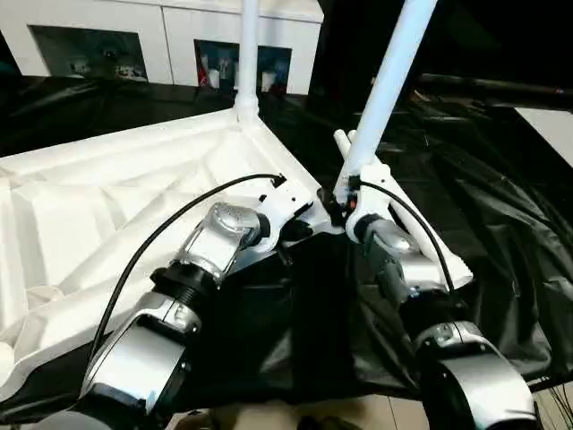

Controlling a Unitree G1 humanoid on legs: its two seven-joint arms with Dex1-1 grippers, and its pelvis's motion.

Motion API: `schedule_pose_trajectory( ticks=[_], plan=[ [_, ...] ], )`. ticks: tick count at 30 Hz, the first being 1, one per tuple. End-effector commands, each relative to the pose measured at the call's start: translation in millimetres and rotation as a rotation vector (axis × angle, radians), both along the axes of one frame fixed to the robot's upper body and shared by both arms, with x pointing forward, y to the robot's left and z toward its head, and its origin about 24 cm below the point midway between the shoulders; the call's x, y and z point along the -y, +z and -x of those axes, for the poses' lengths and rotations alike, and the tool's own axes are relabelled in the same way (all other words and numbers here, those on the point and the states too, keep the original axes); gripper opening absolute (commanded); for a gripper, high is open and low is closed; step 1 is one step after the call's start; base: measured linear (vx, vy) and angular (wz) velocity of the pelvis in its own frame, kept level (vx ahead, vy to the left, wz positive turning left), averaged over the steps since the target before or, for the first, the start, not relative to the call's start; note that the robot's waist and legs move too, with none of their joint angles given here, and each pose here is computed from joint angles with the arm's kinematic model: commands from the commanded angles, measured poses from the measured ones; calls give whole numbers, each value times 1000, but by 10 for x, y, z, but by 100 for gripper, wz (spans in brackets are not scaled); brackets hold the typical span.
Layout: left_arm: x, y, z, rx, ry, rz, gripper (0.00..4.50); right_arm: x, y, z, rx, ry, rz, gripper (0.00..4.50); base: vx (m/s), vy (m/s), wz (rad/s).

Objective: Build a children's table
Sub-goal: Rotate leg to tighten

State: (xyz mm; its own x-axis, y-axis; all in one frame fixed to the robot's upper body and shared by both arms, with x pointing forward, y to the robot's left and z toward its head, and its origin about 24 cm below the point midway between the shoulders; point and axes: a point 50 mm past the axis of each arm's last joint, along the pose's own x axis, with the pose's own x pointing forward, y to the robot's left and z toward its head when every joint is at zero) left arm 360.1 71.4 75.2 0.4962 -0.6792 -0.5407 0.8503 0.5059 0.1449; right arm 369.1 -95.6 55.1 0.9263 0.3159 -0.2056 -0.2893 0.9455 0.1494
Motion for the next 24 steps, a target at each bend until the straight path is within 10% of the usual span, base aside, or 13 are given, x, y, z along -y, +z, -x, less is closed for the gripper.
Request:
schedule_pose_trajectory(
  ticks=[1, 9, 24],
  plan=[
    [-11, -18, 2, 12, -1, -6, 0, -188, -201, 143, -83, 141, -49, 331, 0, 0, 0],
    [-182, -37, 116, 0, -198, -11, 0, 72, -146, 250, 9, 381, 32, 417, 0, 0, 0],
    [-398, 4, 388, -85, -504, 17, 0, 352, -43, 505, 70, 652, 67, 417, 0, 0, 0]
  ],
)
